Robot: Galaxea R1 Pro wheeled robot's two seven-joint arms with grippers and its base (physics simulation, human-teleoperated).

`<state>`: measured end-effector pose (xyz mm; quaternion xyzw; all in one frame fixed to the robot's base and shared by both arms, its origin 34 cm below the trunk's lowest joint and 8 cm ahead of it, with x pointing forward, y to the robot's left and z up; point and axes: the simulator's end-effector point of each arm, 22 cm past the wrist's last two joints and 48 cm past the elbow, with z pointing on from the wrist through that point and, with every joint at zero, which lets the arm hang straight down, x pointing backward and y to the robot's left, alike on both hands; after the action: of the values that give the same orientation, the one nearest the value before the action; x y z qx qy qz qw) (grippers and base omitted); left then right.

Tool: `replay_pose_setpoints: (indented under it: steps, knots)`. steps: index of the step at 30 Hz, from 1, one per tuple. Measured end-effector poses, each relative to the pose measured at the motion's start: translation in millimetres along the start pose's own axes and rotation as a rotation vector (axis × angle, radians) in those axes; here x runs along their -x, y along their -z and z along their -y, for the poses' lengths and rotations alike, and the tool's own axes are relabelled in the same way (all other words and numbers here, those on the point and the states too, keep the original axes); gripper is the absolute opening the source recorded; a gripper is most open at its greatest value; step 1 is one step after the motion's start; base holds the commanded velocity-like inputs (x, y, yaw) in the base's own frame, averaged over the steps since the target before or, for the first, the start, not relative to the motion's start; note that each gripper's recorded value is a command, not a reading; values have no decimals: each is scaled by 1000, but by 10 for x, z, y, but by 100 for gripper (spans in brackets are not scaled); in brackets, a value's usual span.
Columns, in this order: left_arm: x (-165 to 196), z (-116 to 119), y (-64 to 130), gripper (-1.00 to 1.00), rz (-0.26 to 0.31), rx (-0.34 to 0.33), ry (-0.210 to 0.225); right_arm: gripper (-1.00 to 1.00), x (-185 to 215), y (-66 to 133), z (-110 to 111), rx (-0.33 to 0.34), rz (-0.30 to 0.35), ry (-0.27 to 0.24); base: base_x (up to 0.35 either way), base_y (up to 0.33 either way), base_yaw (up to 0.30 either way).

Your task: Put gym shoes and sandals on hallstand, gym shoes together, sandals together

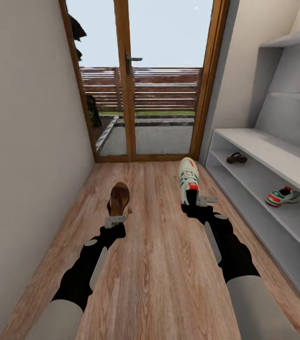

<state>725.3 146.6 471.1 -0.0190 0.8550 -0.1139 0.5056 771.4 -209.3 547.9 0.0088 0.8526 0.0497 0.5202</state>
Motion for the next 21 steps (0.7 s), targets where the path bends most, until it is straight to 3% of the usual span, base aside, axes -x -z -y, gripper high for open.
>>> replay_pose_setpoints:
  steps: [11,21]
  knots:
    - [0,-2,0,-100,0,0,0,-100,0,-1,0,0,0,0,331,115,-262]
    - [0,-4,1,-100,0,1,0,-100,0,-1,-1,0,0,0,315,149,-39]
